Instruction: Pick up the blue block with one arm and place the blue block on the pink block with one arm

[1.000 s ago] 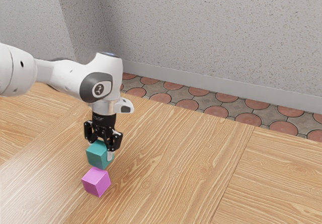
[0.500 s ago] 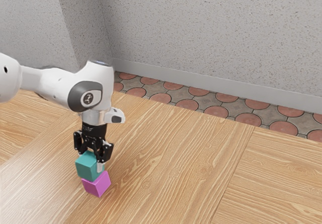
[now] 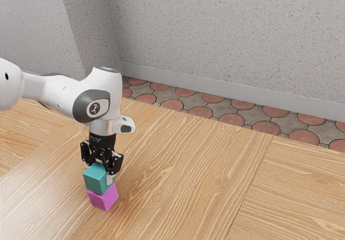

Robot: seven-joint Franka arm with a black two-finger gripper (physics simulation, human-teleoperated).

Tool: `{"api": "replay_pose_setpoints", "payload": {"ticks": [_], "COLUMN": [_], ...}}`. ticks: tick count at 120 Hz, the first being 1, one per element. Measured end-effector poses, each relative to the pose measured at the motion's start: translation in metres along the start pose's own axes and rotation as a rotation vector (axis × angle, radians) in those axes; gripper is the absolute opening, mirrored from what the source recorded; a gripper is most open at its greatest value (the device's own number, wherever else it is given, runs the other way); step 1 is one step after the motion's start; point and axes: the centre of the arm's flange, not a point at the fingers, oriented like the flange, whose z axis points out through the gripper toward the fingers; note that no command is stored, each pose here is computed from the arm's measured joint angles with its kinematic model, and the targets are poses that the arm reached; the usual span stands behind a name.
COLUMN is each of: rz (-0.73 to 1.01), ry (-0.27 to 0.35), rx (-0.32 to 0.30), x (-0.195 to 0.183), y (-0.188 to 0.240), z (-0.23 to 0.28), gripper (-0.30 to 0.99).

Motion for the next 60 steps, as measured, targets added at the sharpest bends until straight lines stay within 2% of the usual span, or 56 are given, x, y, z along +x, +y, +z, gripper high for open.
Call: {"api": "replay_pose_setpoints", "payload": {"ticks": [60], "rz": [0.003], "ry": [0.014], "rx": [0.0], "x": [-0.0053], "y": [-0.0001], "z": [0.0004], "gripper": [0.41]}}
